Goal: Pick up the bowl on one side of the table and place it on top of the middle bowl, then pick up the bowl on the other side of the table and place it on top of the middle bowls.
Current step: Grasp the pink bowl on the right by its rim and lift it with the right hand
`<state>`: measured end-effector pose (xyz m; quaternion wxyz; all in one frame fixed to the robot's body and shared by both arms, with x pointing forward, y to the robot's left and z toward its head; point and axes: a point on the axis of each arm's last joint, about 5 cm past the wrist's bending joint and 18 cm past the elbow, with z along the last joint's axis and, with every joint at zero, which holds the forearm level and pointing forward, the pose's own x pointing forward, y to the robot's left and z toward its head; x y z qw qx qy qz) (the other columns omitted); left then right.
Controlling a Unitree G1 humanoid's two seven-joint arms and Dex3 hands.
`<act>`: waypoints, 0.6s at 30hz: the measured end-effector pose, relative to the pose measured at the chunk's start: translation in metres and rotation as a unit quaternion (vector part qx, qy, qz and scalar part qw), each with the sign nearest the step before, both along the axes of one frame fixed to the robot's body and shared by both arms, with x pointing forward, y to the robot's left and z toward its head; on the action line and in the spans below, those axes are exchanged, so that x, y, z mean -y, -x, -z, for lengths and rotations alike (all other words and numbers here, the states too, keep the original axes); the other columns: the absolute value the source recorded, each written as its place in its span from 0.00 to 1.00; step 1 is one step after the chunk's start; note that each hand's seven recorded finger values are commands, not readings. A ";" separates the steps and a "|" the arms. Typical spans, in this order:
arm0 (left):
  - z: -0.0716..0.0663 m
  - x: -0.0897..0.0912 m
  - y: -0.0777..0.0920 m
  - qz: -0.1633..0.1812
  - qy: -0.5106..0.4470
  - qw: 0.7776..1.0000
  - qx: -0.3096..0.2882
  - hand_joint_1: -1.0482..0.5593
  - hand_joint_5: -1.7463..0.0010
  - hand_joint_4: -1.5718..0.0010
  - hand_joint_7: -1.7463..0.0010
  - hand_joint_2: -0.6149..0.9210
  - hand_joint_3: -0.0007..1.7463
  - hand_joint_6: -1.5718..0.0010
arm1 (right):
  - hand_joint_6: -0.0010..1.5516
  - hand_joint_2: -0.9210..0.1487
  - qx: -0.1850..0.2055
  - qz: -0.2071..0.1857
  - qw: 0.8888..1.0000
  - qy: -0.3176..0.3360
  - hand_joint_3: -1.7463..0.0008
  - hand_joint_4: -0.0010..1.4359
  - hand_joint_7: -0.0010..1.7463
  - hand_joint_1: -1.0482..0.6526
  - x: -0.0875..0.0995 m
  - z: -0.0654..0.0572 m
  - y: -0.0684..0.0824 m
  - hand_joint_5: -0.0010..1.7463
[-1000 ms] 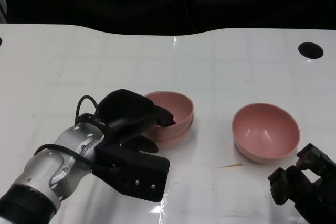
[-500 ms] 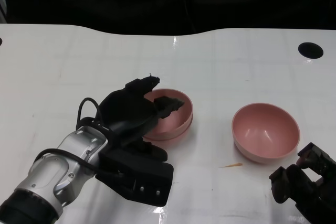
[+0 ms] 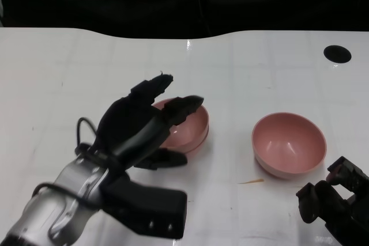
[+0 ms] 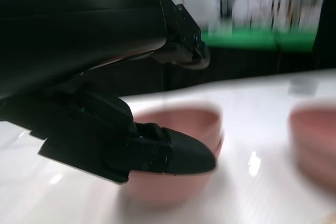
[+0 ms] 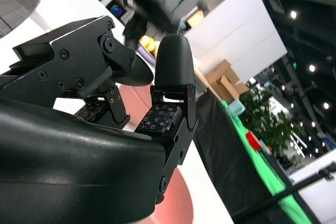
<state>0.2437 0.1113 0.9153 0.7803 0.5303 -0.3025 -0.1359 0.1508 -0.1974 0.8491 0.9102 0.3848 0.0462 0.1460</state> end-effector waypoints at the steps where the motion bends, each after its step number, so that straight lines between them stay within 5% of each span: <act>1: -0.001 -0.001 0.002 -0.003 0.020 1.000 0.017 0.56 0.95 0.64 0.99 0.99 0.02 0.54 | 0.62 0.28 -0.001 0.001 1.000 0.000 0.44 0.62 0.64 0.60 0.000 0.000 0.000 0.95; 3: -0.002 -0.003 0.003 -0.009 0.031 0.999 0.027 0.61 0.92 0.56 0.96 1.00 0.02 0.48 | 0.62 0.28 0.001 -0.001 1.000 0.000 0.44 0.62 0.64 0.60 0.000 -0.001 -0.001 0.94; 4: -0.002 -0.007 0.006 -0.014 0.056 0.998 0.016 0.69 0.81 0.45 0.92 0.98 0.08 0.36 | 0.62 0.29 0.002 -0.003 1.000 0.000 0.43 0.62 0.65 0.60 -0.001 -0.001 -0.002 0.95; 6: -0.003 -0.015 0.022 -0.012 0.157 0.987 -0.011 0.76 0.52 0.40 0.88 0.82 0.43 0.21 | 0.61 0.31 0.001 -0.001 1.000 0.000 0.40 0.62 0.66 0.60 0.000 -0.001 -0.002 0.95; 8: -0.005 -0.025 0.040 -0.005 0.248 0.968 -0.038 0.79 0.34 0.40 0.84 0.71 0.64 0.15 | 0.60 0.31 0.000 -0.002 1.000 -0.001 0.39 0.61 0.66 0.60 0.000 0.000 -0.001 0.96; 11: -0.005 -0.039 0.055 -0.014 0.301 0.952 -0.058 0.80 0.28 0.40 0.82 0.68 0.71 0.13 | 0.60 0.31 0.003 -0.008 1.000 0.002 0.39 0.60 0.67 0.60 0.004 0.001 -0.002 0.96; 14: -0.004 -0.043 0.064 -0.019 0.342 0.936 -0.078 0.77 0.14 0.41 0.40 0.59 0.86 0.30 | 0.61 0.32 0.007 -0.008 1.000 0.002 0.39 0.61 0.66 0.60 0.004 0.000 -0.004 0.95; 18: -0.006 -0.043 0.067 -0.014 0.361 0.929 -0.084 0.77 0.13 0.41 0.30 0.58 0.88 0.35 | 0.61 0.33 0.004 -0.006 1.000 0.002 0.39 0.62 0.65 0.60 0.004 0.001 -0.002 0.94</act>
